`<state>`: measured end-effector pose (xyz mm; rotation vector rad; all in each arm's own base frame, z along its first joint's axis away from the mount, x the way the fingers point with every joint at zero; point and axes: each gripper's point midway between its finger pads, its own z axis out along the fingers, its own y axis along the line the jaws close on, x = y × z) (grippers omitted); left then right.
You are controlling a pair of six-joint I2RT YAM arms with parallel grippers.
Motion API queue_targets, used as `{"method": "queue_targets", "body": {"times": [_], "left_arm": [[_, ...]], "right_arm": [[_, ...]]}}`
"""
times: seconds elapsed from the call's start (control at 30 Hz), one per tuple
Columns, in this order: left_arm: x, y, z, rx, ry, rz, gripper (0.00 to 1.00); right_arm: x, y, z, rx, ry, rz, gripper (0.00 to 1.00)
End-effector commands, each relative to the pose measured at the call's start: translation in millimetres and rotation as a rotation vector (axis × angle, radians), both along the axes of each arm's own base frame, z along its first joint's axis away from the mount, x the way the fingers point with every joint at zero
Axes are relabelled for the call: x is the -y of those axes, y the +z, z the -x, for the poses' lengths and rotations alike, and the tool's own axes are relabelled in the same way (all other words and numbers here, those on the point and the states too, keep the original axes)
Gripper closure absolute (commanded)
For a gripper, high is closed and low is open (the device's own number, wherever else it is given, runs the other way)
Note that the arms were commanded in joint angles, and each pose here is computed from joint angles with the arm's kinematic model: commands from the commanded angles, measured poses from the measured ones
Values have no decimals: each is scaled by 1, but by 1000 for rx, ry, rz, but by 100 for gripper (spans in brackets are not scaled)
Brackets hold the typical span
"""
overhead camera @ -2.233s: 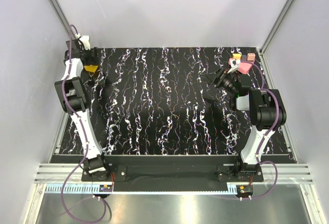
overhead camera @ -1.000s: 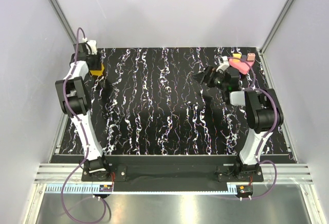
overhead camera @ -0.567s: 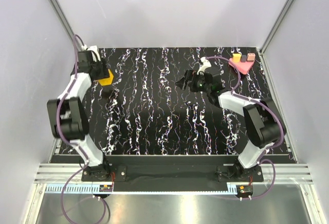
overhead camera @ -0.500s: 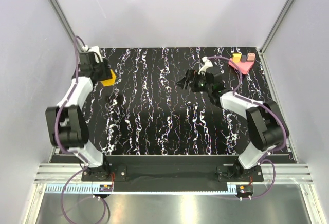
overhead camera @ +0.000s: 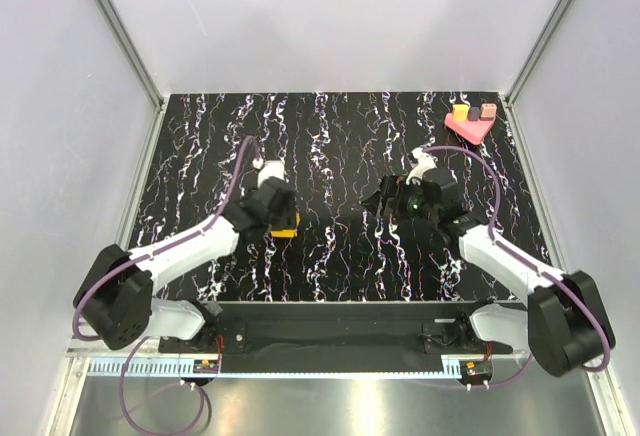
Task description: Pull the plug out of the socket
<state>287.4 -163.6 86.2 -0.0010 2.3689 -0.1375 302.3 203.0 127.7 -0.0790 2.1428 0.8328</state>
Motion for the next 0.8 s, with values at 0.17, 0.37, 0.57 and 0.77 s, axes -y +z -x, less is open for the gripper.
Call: {"method": "queue_targets", "body": {"times": [0.17, 0.37, 0.57, 0.77], "left_arm": [[43, 31, -2, 179, 128, 41, 100], [50, 15, 3, 191, 210, 40, 100], [63, 7, 6, 182, 218, 53, 83], [57, 11, 17, 182, 191, 75, 27]], "right_arm": [[-1, 15, 26, -16, 32, -41, 0], [5, 21, 36, -27, 7, -53, 0], [5, 10, 39, -66, 15, -33, 0], [-3, -6, 40, -104, 56, -24, 0]]}}
